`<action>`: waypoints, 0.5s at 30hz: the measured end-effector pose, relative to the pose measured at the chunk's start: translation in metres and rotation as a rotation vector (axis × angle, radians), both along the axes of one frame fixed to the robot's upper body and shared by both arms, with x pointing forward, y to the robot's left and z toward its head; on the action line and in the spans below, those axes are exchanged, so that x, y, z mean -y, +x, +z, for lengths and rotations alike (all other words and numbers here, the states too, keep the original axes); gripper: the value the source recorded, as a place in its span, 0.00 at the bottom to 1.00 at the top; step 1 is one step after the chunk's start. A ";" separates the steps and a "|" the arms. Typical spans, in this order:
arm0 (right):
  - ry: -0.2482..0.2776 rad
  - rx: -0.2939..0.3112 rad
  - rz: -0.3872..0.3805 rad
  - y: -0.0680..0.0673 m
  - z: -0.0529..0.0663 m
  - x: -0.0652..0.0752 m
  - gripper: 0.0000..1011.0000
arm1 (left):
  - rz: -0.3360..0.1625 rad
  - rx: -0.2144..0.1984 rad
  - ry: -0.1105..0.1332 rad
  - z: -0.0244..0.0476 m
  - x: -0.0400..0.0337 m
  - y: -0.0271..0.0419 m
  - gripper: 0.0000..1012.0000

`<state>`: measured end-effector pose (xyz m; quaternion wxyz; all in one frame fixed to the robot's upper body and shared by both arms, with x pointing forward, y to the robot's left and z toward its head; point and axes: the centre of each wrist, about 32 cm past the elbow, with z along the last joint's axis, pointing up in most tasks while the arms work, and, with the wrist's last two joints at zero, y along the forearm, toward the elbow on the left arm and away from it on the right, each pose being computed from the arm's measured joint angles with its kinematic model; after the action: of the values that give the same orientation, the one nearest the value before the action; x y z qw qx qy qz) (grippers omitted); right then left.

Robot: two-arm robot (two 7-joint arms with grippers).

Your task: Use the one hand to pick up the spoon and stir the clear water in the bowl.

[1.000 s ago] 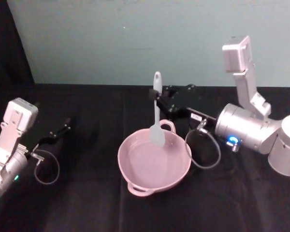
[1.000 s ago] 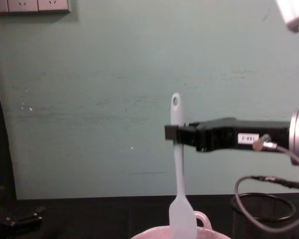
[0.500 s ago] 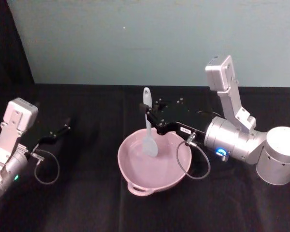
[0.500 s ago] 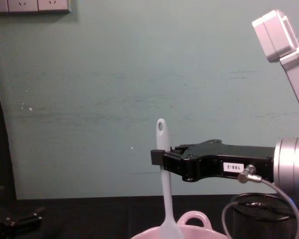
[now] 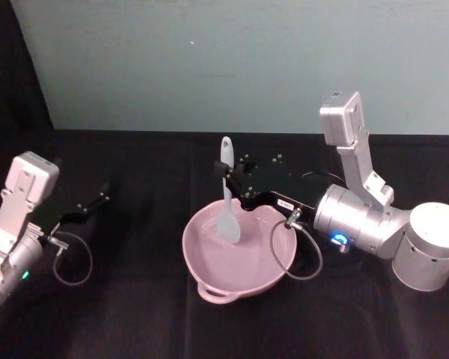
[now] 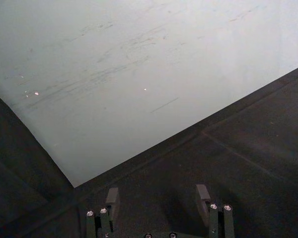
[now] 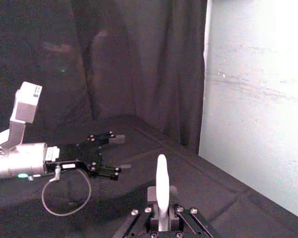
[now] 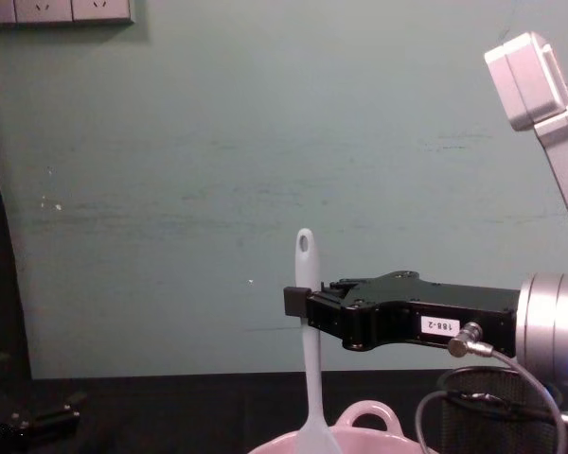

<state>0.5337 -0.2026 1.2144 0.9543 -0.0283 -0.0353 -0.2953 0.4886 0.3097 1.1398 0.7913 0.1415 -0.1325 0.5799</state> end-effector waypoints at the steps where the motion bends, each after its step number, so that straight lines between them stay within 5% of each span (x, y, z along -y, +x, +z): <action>1: 0.000 0.000 0.000 0.000 0.000 0.000 0.11 | 0.000 0.000 0.000 0.0000 0.0000 0.0000 0.99; 15: 0.002 0.001 0.001 0.000 0.000 0.000 0.11 | 0.000 0.000 0.000 0.0000 0.0000 0.0000 0.99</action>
<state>0.5337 -0.2025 1.2147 0.9545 -0.0272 -0.0353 -0.2950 0.4886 0.3097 1.1398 0.7913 0.1415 -0.1325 0.5799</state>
